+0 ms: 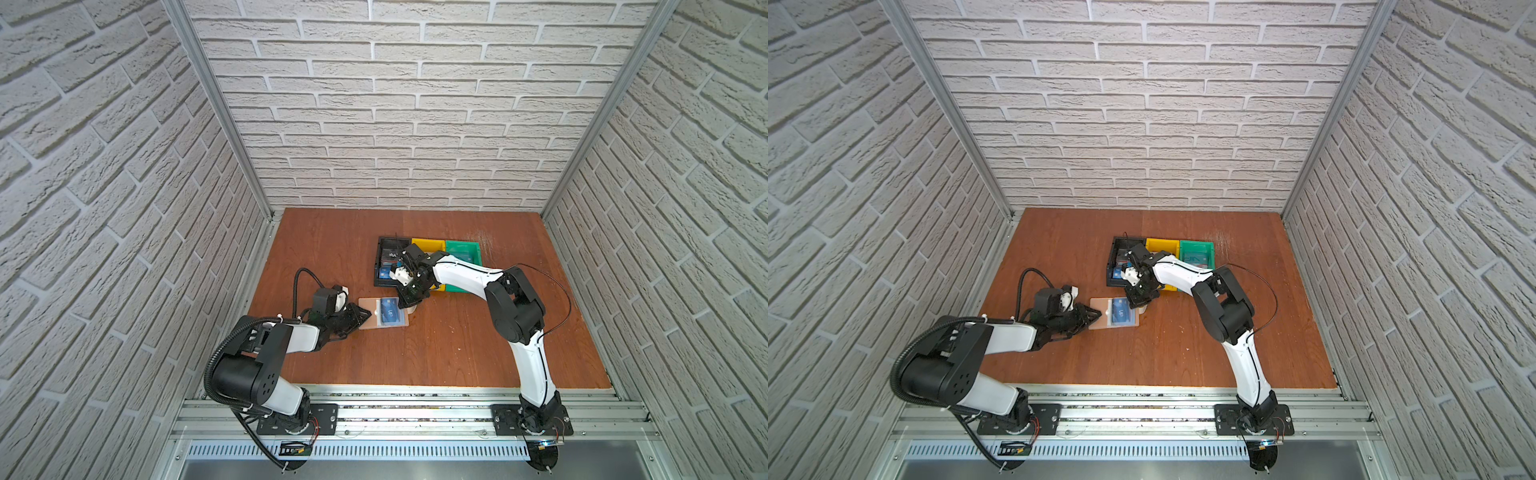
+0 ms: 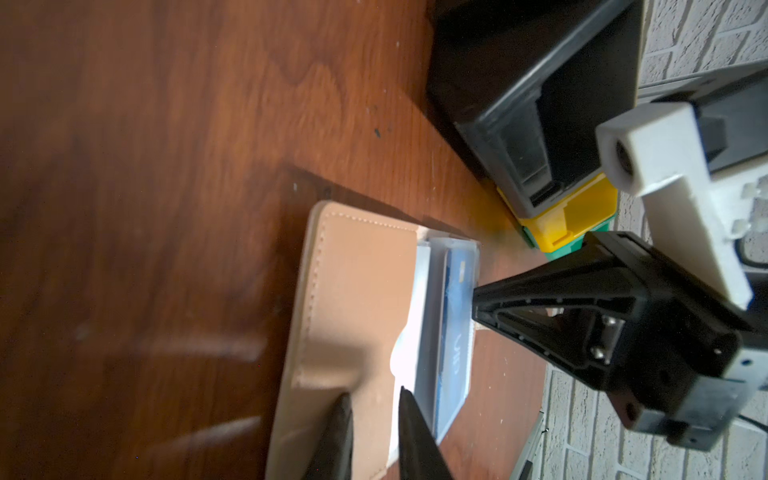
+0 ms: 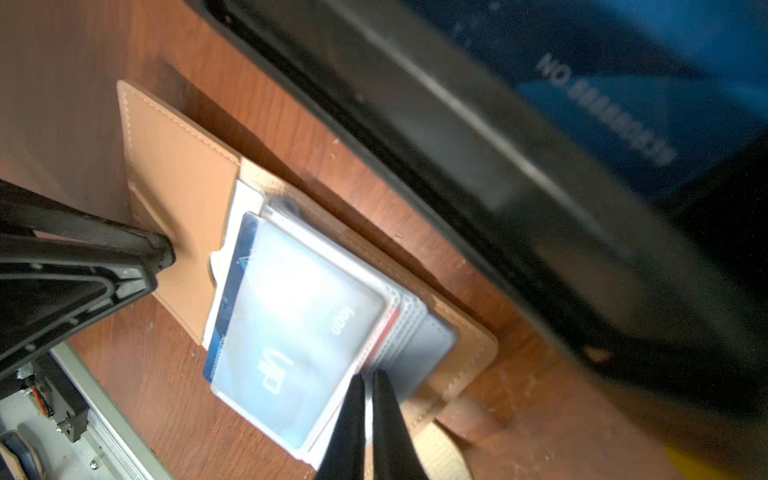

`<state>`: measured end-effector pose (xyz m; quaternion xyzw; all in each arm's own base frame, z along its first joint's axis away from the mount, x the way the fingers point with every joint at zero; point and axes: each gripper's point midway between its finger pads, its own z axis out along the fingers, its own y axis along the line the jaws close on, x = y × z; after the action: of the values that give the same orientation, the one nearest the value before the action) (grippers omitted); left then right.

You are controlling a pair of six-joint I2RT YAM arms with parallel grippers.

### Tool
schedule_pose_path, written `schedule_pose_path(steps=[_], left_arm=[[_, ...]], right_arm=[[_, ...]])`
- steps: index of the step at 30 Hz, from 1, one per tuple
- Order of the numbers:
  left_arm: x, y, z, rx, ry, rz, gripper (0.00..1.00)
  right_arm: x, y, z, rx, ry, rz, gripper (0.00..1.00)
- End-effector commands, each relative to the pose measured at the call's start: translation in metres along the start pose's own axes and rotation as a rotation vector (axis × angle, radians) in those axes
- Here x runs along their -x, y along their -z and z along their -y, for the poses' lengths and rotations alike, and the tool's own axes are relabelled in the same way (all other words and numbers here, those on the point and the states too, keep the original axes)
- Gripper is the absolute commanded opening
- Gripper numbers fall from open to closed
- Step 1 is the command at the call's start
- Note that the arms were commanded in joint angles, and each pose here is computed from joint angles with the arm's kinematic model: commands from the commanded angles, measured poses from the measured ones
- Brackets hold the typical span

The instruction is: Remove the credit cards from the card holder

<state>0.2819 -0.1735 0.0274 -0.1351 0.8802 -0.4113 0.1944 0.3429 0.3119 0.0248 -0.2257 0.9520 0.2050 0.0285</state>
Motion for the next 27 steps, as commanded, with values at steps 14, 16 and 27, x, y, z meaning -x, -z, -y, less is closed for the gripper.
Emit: schedule_pose_path(steps=[14,16,27], left_arm=[[0.008,-0.013,0.027,-0.056,-0.054,-0.019,0.24],[0.008,-0.019,0.031,-0.064,-0.063,-0.029,0.24],[-0.002,-0.027,0.019,-0.064,-0.022,-0.045,0.19]], right_arm=[[-0.01,-0.023,-0.003,-0.011,-0.006,-0.052,0.09],[-0.011,-0.024,-0.002,-0.013,-0.007,-0.053,0.09],[-0.014,-0.024,0.0,-0.014,-0.004,-0.062,0.09]])
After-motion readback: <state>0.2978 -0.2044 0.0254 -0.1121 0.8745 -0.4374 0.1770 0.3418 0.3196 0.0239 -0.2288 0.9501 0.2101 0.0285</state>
